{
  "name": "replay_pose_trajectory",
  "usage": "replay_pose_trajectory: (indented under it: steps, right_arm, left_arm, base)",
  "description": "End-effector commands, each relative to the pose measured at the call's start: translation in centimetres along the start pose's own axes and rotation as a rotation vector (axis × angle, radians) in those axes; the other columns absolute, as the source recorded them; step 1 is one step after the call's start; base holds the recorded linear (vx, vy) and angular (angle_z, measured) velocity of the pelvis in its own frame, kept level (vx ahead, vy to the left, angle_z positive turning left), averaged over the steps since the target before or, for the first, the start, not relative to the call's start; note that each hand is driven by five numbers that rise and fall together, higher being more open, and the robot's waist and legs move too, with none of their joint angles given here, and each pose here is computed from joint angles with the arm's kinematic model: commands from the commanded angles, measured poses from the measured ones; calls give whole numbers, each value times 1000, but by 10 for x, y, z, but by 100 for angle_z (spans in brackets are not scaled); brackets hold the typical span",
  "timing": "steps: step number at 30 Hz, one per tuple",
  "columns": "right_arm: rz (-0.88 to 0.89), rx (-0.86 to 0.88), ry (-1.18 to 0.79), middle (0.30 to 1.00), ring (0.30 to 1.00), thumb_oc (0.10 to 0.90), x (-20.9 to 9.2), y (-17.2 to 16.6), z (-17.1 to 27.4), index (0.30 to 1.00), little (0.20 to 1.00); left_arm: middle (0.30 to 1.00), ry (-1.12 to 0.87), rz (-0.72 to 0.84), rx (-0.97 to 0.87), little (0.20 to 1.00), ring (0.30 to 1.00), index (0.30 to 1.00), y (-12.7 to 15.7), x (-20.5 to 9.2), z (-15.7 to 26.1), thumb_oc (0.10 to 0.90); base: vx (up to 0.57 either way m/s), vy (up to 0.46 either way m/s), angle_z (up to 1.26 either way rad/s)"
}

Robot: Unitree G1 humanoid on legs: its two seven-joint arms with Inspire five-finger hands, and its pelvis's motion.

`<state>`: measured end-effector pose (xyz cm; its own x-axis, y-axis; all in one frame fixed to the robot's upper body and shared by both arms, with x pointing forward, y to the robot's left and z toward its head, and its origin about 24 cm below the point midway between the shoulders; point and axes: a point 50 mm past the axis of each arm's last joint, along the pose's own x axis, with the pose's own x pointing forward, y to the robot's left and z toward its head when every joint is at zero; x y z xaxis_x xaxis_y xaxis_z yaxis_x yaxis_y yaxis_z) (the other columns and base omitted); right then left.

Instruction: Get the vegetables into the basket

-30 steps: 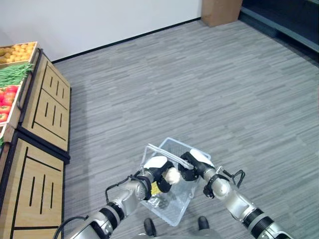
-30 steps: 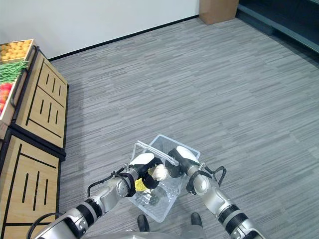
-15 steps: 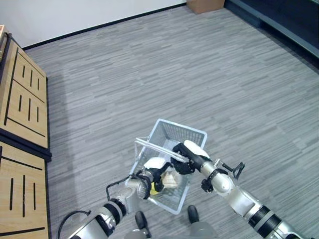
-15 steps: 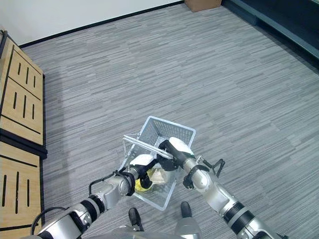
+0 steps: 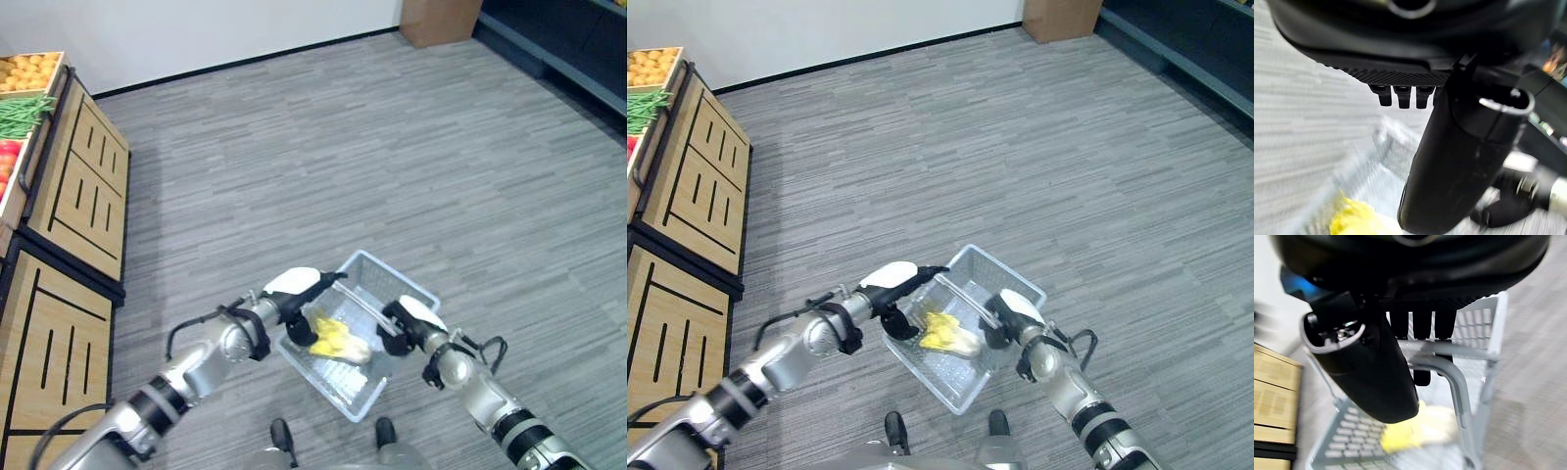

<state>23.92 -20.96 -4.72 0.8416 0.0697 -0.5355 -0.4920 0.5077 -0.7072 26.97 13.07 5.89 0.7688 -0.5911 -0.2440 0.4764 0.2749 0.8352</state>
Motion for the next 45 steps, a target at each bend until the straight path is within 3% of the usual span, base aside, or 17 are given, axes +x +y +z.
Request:
replay_pose_trajectory:
  steps: [1, 5, 6, 8, 10, 11, 13, 14, 18, 19, 24, 31, 45]
  right_arm:
    - [-260, 24, -177, 300, 300, 400, 1, -62, 29, 300, 300]
    - [-257, 31, -45, 300, 300, 400, -5, -56, -8, 300, 300]
    - [-263, 27, -9, 300, 300, 400, -8, -60, -17, 300, 300]
    - [-230, 54, 67, 300, 300, 400, -9, -38, -35, 300, 300]
    - [-226, 68, 119, 300, 300, 400, -14, -33, -48, 300, 300]
    - [-192, 94, 207, 300, 300, 400, -21, -14, -68, 300, 300]
    - [-179, 127, 251, 300, 300, 400, -25, -3, -77, 300, 300]
    - [-152, 175, 318, 300, 300, 400, -29, 16, -89, 300, 300]
    - [-129, 300, 400, 300, 300, 400, -34, 43, -98, 300, 300]
    - [-121, 382, 452, 300, 300, 400, -39, 57, -103, 300, 300]
    - [-71, 415, 532, 300, 300, 400, -49, 79, -112, 300, 300]
    - [2, 489, 647, 300, 300, 400, -65, 109, -122, 300, 300]
    - [98, 488, 703, 300, 300, 400, -74, 131, -122, 300, 300]
  left_arm:
    - [1000, -114, 44, -48, 1000, 1000, 1000, 25, -1, 11, 900]
    - [1000, -56, 61, -101, 1000, 1000, 1000, 28, -18, -4, 900]
    - [1000, 49, 72, -73, 1000, 1000, 1000, 28, -31, -28, 900]
    - [1000, 230, 5, -217, 1000, 1000, 1000, -39, -14, -56, 900]
    - [1000, 334, 67, -294, 1000, 1000, 1000, -48, -24, -74, 900]
    - [1000, 466, 96, -412, 1000, 1000, 1000, -76, -35, -91, 900]
    - [1000, 577, 135, -464, 1000, 1000, 1000, -89, -45, -104, 900]
    - [1000, 714, 113, -401, 1000, 1000, 1000, -112, -56, -116, 900]
    - [1000, 928, 30, -307, 1000, 1000, 1000, -147, -81, -132, 900]
    - [1000, 1077, -2, -377, 1000, 1000, 1000, -170, -103, -138, 900]
    - [1000, 1248, -15, -512, 1000, 1000, 1000, -198, -131, -137, 900]
    - [1000, 1352, -23, -657, 1000, 1000, 1000, -223, -148, -126, 900]
    - [1000, 1278, -4, -669, 1000, 1000, 1000, -217, -132, -124, 900]
  base:
    - [19, 16, 4]
    - [4, 6, 12]
    - [5, 2, 20]
    - [10, -1, 17]
    - [-9, 5, 12]
    - [0, 0, 0]
    - [-11, -4, 4]
    - [-21, -8, 15]
    - [-8, 3, 11]
    - [0, 0, 0]
    - [8, 9, -3]
    - [8, 4, -5]
    - [0, 2, 0]
